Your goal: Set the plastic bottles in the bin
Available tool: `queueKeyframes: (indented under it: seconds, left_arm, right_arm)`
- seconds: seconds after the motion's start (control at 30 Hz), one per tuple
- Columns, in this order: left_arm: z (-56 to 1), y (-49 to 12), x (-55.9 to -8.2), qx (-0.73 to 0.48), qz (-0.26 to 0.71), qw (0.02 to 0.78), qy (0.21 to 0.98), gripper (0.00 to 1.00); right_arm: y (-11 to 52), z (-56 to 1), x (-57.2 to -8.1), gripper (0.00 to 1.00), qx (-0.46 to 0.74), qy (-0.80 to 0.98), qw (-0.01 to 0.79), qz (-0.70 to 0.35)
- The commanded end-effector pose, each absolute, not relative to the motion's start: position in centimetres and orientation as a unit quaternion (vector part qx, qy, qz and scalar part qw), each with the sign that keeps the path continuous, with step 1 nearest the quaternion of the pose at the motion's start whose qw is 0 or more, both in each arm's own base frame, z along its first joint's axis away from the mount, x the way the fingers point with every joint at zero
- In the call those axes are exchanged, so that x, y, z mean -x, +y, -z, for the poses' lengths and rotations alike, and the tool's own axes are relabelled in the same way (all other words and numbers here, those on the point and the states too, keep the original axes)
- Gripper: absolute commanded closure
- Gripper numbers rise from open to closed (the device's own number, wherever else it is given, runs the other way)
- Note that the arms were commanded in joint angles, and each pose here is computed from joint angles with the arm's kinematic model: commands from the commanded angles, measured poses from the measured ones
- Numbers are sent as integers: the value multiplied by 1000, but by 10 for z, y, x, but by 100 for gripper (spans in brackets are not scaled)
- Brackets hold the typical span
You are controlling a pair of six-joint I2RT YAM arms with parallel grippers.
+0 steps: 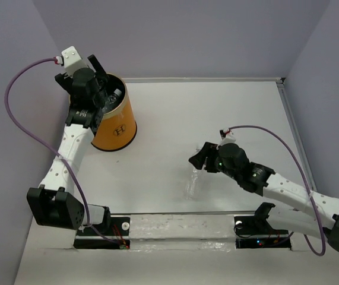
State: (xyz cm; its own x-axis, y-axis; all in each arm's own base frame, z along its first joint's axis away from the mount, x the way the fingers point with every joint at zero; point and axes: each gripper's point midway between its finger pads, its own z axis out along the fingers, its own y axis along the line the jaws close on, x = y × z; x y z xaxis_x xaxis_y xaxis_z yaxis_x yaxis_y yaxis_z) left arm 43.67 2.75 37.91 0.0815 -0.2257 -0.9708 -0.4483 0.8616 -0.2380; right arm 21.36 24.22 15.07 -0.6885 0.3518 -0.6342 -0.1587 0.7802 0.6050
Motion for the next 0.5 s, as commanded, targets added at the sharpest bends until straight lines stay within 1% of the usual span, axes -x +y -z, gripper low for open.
queueKeyframes:
  seconds: [0.0,0.03,0.07,0.1,0.13,0.2,0.23,0.27,0.3,0.33,0.4,0.43,0.47]
  left_arm:
    - [-429,-5,-398,223,43,735,640,1]
    - [-431,-20,-386,203,85,735,642,1]
    - [-427,-29,-378,191,103,727,651,1]
    - [-434,-33,-363,184,124,732,644,1]
    - [-423,-43,-356,165,142,723,656,1]
    - [-419,-44,-333,156,152,717,662,1]
    - [-409,-42,-327,155,146,712,670,1]
    - [-401,-39,-320,158,140,704,678,1]
    - [-405,-33,-305,163,136,712,669,1]
    - [-395,-31,-300,164,132,707,675,1]
    - [-384,-28,-287,166,126,698,685,1]
    - [-381,-24,-277,170,126,700,682,1]
    - [-375,-24,-272,171,124,696,686,1]
  right_arm:
    - [274,-242,-248,61,-32,784,483,-389]
    - [280,-264,-254,61,-30,768,498,-401]
    - [288,-270,-261,61,-22,761,508,-402]
    - [295,-294,-267,61,-20,746,522,-413]
    - [300,-306,-273,61,-16,738,532,-415]
    - [312,-316,-287,61,1,732,548,-405]
    - [318,-344,-293,61,3,712,567,-415]
    - [322,-361,-299,61,17,693,591,-413]
    - [330,-362,-308,61,24,690,598,-407]
    - [332,-398,-314,62,19,659,625,-418]
    - [341,-423,-322,62,40,629,657,-414]
    - [355,-421,-331,62,50,624,661,-414]
    - [359,-456,-335,62,53,588,686,-425]
